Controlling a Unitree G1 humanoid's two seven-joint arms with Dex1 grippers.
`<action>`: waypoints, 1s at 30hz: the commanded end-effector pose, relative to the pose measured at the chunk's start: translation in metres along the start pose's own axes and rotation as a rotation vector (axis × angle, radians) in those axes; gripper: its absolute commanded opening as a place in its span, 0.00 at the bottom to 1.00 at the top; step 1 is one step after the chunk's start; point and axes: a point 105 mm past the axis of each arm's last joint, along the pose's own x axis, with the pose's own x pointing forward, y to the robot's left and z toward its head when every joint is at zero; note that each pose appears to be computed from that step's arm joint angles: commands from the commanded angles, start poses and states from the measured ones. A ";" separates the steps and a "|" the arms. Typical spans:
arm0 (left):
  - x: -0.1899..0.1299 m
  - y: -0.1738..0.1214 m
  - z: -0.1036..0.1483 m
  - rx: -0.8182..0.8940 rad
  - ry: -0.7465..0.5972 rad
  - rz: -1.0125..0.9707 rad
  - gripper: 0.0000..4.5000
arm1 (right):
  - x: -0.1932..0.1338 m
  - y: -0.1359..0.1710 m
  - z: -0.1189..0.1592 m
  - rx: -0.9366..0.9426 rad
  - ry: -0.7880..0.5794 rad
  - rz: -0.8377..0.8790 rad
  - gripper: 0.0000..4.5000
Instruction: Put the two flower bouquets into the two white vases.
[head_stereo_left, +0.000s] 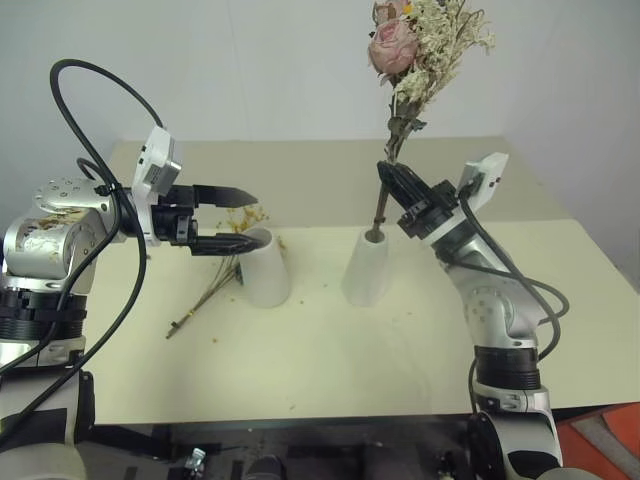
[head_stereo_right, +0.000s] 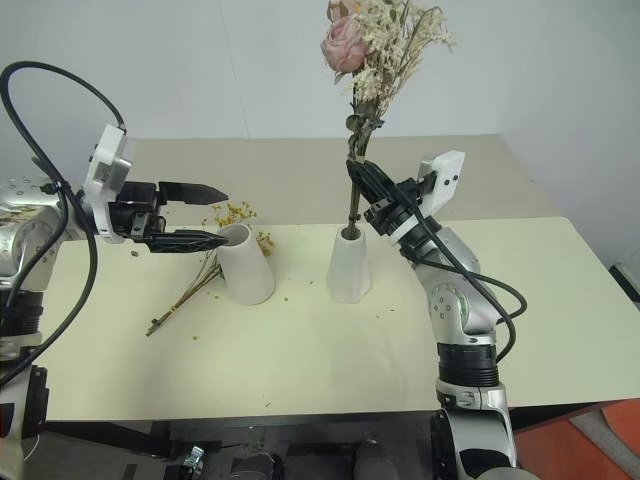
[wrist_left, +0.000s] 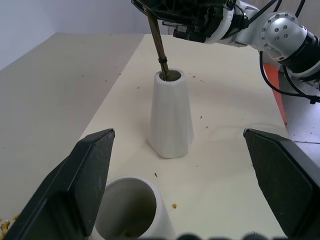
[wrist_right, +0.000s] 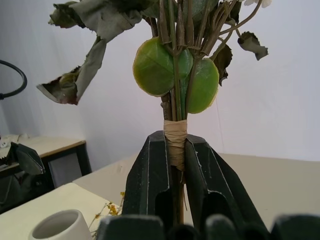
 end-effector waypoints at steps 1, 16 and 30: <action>-0.003 0.000 0.013 0.037 -0.016 0.005 1.00 | -0.003 0.004 0.003 -0.056 -0.031 0.013 0.04; -0.004 -0.001 0.013 0.033 -0.014 0.002 1.00 | -0.005 0.016 0.002 -0.114 -0.069 0.022 0.04; -0.004 -0.001 0.014 0.037 -0.008 0.008 1.00 | -0.012 0.013 -0.011 -0.113 -0.038 -0.010 0.04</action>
